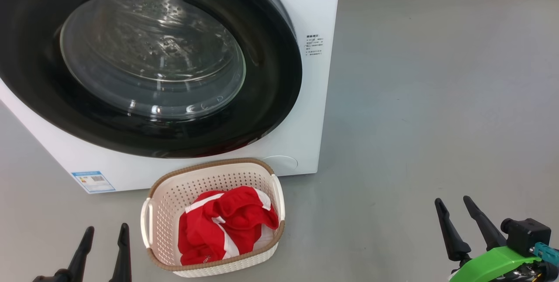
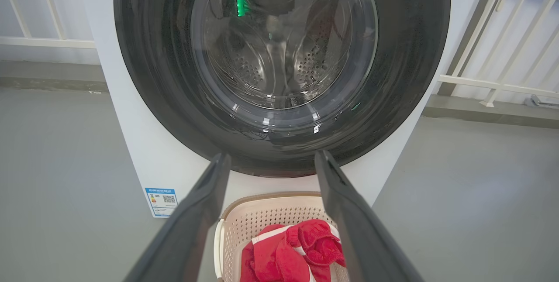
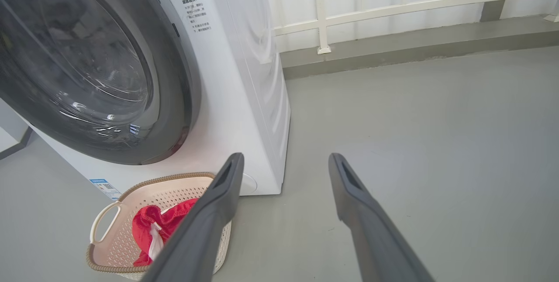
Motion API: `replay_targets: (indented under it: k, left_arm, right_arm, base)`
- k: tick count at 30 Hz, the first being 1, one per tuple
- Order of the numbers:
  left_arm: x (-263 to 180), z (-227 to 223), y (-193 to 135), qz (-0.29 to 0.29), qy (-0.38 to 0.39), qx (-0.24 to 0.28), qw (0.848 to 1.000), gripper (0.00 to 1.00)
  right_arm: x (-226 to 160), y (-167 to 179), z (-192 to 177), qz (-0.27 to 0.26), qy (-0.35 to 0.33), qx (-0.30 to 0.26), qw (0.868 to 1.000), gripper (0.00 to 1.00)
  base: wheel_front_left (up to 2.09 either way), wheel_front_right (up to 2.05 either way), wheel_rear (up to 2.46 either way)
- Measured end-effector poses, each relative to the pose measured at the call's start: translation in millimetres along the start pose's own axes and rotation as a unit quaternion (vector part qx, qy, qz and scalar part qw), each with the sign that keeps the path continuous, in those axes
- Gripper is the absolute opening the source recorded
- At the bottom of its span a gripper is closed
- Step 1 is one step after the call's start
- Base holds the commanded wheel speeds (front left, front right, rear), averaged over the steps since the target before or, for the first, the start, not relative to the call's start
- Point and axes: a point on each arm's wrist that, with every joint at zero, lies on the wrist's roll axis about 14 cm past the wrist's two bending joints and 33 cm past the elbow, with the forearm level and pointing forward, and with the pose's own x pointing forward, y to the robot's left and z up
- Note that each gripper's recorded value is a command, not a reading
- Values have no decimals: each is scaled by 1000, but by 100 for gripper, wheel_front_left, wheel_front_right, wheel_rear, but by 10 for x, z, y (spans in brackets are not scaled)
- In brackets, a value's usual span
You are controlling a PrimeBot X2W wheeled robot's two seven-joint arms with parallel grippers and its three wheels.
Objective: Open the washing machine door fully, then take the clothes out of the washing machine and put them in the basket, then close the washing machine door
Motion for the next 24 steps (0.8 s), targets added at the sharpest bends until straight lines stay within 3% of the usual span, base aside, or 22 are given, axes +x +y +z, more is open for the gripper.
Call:
replay_targets:
  k: [3,4,12,24]
  left_arm:
    - [-1,-2,-2,0,0,-1,1000,100]
    - [-6,-25,-4,1,4,-3,1000,0]
    - [-160,-418,-81,14,62,-34,997,0]
    - [-166,-428,-36,33,66,-91,993,0]
  right_arm:
    - [3,12,-1,1,-1,2,1000,100]
    - [0,14,-20,0,2,3,1000,0]
    - [-160,37,-415,-19,56,33,998,0]
    - [-155,38,-423,-32,60,82,994,0]
  base:
    - [0,0,0]
    - [0,0,0]
    - [0,0,0]
    - [0,0,0]
